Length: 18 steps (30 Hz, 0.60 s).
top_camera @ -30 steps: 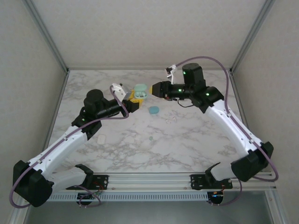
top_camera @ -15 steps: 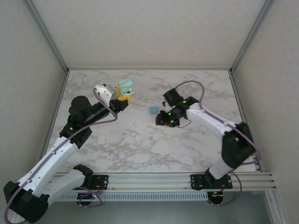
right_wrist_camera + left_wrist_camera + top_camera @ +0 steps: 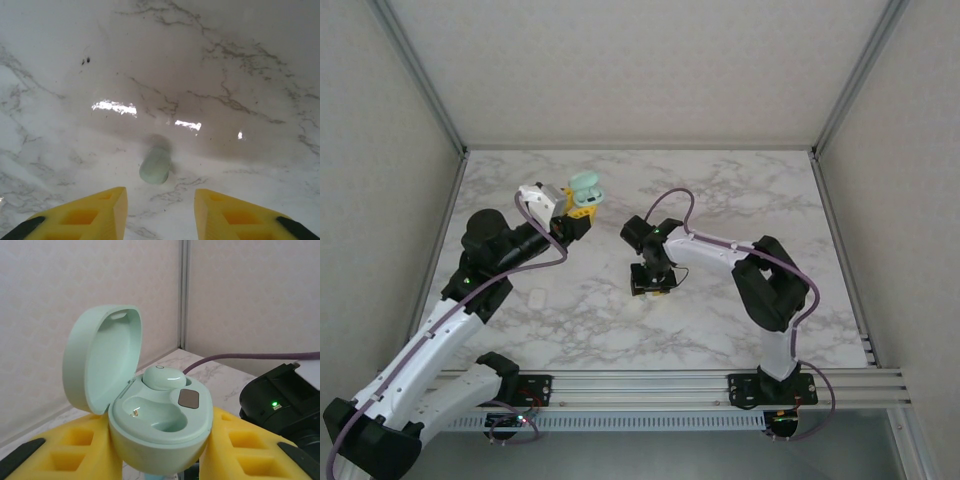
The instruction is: Insert the wireless bluetooth earbuds into the charging case
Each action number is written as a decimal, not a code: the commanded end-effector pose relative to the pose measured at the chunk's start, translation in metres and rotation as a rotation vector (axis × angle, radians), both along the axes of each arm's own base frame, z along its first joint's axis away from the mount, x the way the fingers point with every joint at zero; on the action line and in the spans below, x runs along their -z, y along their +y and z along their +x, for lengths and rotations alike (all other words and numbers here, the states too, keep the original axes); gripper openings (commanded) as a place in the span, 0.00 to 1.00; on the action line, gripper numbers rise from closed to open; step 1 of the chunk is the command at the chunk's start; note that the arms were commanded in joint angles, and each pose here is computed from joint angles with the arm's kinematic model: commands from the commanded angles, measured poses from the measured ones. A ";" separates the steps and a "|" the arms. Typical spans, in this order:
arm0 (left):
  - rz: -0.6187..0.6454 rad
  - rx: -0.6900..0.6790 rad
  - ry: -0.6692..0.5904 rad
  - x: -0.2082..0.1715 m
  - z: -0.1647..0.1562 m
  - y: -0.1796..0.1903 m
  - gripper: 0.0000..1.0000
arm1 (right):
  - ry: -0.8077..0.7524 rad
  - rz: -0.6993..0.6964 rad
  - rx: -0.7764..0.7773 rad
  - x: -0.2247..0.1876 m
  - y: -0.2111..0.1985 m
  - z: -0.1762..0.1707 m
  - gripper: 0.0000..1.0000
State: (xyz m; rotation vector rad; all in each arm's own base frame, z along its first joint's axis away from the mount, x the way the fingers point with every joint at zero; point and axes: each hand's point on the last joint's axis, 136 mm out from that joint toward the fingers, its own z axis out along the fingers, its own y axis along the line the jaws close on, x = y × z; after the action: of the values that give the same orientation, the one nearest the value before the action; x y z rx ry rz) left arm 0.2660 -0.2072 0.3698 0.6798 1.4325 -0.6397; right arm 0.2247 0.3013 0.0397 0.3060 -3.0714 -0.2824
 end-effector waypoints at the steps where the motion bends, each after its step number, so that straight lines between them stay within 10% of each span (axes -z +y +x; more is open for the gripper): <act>1: -0.004 -0.016 -0.031 -0.011 -0.001 0.005 0.22 | -0.015 -0.060 0.017 0.005 0.000 0.005 0.40; 18: 0.002 -0.010 -0.020 -0.005 0.001 0.003 0.22 | -0.001 -0.116 -0.003 0.018 0.004 0.006 0.35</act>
State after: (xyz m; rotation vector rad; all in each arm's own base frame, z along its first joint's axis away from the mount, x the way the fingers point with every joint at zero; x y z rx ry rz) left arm 0.2662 -0.2073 0.3696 0.6802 1.4332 -0.6401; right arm 0.2329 0.3071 0.0223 0.3096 -3.0724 -0.1708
